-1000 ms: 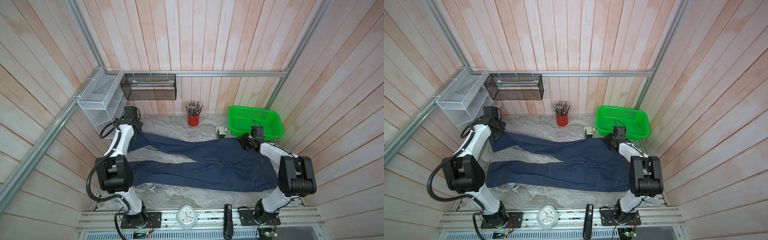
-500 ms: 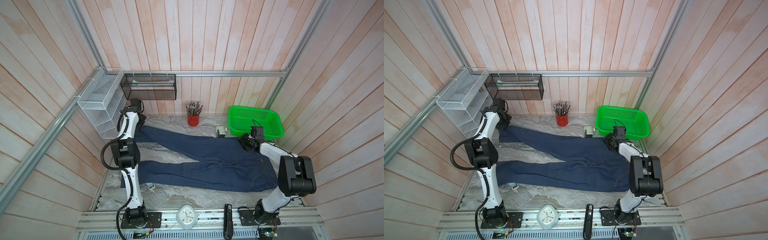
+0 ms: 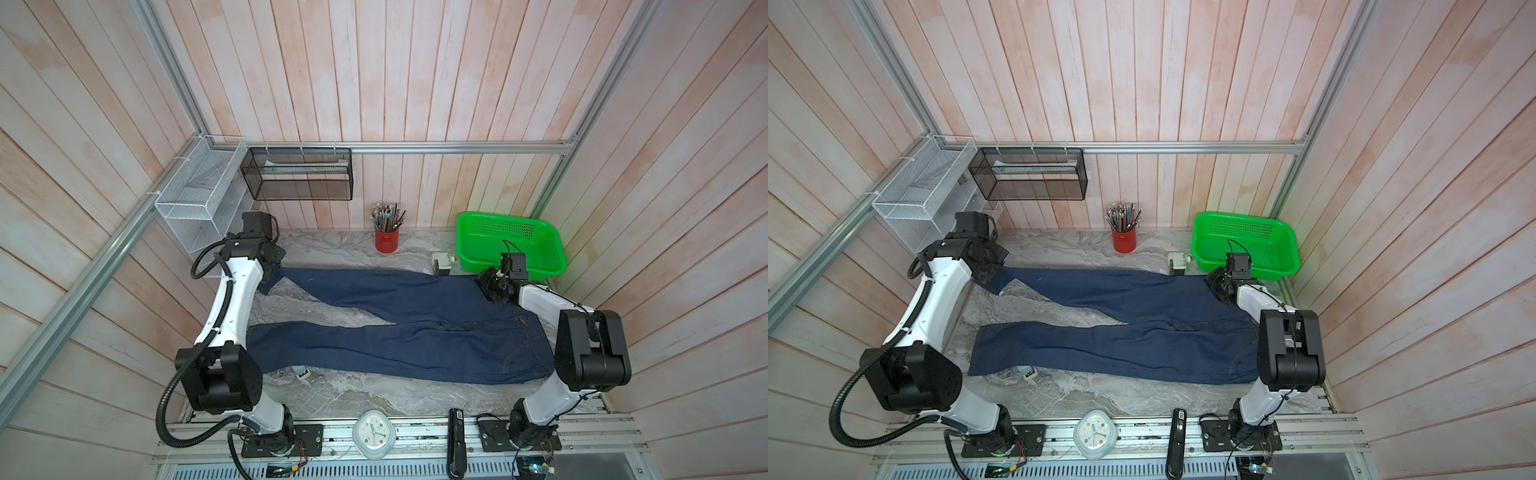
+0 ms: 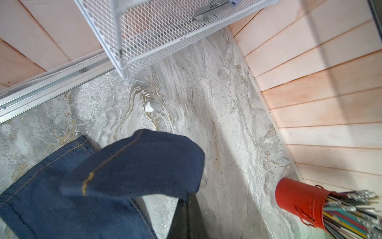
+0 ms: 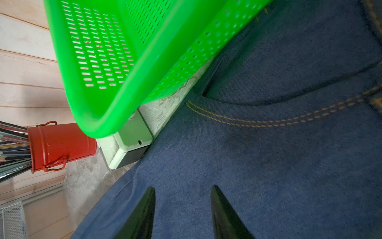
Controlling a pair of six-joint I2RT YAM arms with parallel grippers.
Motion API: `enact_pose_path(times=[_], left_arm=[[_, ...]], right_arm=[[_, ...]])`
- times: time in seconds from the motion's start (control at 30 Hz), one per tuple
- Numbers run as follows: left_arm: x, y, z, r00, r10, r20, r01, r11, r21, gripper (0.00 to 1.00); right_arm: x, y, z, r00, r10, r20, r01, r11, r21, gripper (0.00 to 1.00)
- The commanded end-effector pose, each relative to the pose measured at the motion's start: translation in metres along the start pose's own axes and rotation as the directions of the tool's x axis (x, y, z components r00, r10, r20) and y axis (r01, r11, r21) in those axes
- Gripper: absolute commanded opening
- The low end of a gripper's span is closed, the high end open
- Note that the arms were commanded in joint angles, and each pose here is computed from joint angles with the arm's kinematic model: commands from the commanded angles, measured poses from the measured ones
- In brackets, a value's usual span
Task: Fold and stack the trousers
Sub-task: Flatten out the trousers at the center of the table.
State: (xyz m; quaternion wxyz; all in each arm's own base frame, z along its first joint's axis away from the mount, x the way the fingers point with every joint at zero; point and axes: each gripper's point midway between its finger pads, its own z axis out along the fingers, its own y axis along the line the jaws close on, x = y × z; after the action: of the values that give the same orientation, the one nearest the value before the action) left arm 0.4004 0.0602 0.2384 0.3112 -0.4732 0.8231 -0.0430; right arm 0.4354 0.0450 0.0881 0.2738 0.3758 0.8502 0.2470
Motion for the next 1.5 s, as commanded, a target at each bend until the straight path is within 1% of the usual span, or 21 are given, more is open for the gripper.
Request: enact_pose_path(times=[0.0,0.07,0.13,0.2,0.3,0.43,0.57,0.63,0.73,0.83,0.93,1.07,1.2,1.27,1.37,1.47], left_arm=[[0.02,0.016,-0.004,0.997,0.053,-0.054,-0.055,0.998,-0.037,0.0],[0.018,0.018,-0.017,0.997,0.065,-0.038,-0.066,0.997,-0.032,0.0],[0.003,0.013,-0.017,0.997,0.08,-0.005,-0.08,0.996,-0.047,0.0],[-0.009,-0.002,0.0,0.995,0.099,-0.007,-0.099,0.993,-0.062,0.0],[-0.021,-0.028,0.047,0.991,0.129,-0.029,-0.131,0.986,-0.106,0.0],[-0.032,-0.037,0.099,0.991,0.133,-0.025,-0.135,0.97,-0.203,0.0],[-0.034,-0.04,0.141,0.991,0.129,-0.029,-0.132,0.958,-0.256,0.0],[-0.031,-0.043,0.157,0.99,0.137,-0.041,-0.143,0.95,-0.277,0.0],[-0.028,-0.044,0.178,0.988,0.143,-0.052,-0.152,0.942,-0.298,0.03],[-0.027,-0.047,0.186,0.988,0.143,-0.055,-0.153,0.944,-0.291,0.03],[-0.026,-0.059,0.178,0.987,0.148,-0.055,-0.157,0.956,-0.25,0.0],[-0.016,-0.065,0.142,0.982,0.179,-0.057,-0.186,0.96,-0.209,0.0],[-0.006,-0.048,0.097,0.984,0.172,-0.038,-0.175,0.973,-0.151,0.0],[0.0,-0.034,0.074,0.985,0.171,-0.037,-0.175,0.974,-0.142,0.0],[0.008,-0.009,0.046,0.982,0.18,-0.048,-0.186,0.969,-0.162,0.0],[0.024,0.019,0.03,0.978,0.189,-0.091,-0.203,0.96,-0.194,0.0]], right_arm=[[0.001,0.008,-0.006,1.0,-0.018,-0.003,0.018,0.999,-0.027,0.45],[0.001,0.008,-0.009,1.0,-0.016,-0.002,0.016,0.999,-0.029,0.45],[0.001,0.007,-0.011,1.0,-0.02,0.002,0.02,0.999,-0.029,0.45],[0.001,0.006,-0.011,1.0,-0.02,0.003,0.02,1.0,-0.024,0.45],[0.001,0.006,-0.01,1.0,-0.018,0.001,0.018,1.0,-0.023,0.45],[0.0,0.006,-0.013,1.0,-0.019,0.008,0.02,1.0,-0.02,0.45],[0.001,0.005,-0.012,1.0,-0.019,0.002,0.019,1.0,-0.013,0.45],[0.001,0.006,-0.01,1.0,-0.023,-0.002,0.023,1.0,-0.012,0.45],[-0.001,0.006,-0.007,1.0,-0.024,-0.005,0.024,1.0,-0.007,0.45],[-0.001,0.006,-0.004,1.0,-0.022,-0.006,0.022,1.0,-0.005,0.45],[-0.001,0.005,0.0,1.0,-0.021,-0.012,0.021,1.0,-0.001,0.45],[-0.001,0.006,0.002,1.0,-0.017,-0.017,0.017,1.0,-0.002,0.45],[-0.002,0.009,0.003,1.0,-0.017,-0.018,0.017,1.0,-0.01,0.45],[-0.002,0.011,0.003,1.0,-0.019,-0.02,0.018,1.0,-0.016,0.45],[-0.003,0.015,0.0,1.0,-0.023,-0.016,0.022,0.999,-0.029,0.45],[-0.002,0.018,-0.002,0.999,-0.028,-0.021,0.027,0.999,-0.039,0.45]])
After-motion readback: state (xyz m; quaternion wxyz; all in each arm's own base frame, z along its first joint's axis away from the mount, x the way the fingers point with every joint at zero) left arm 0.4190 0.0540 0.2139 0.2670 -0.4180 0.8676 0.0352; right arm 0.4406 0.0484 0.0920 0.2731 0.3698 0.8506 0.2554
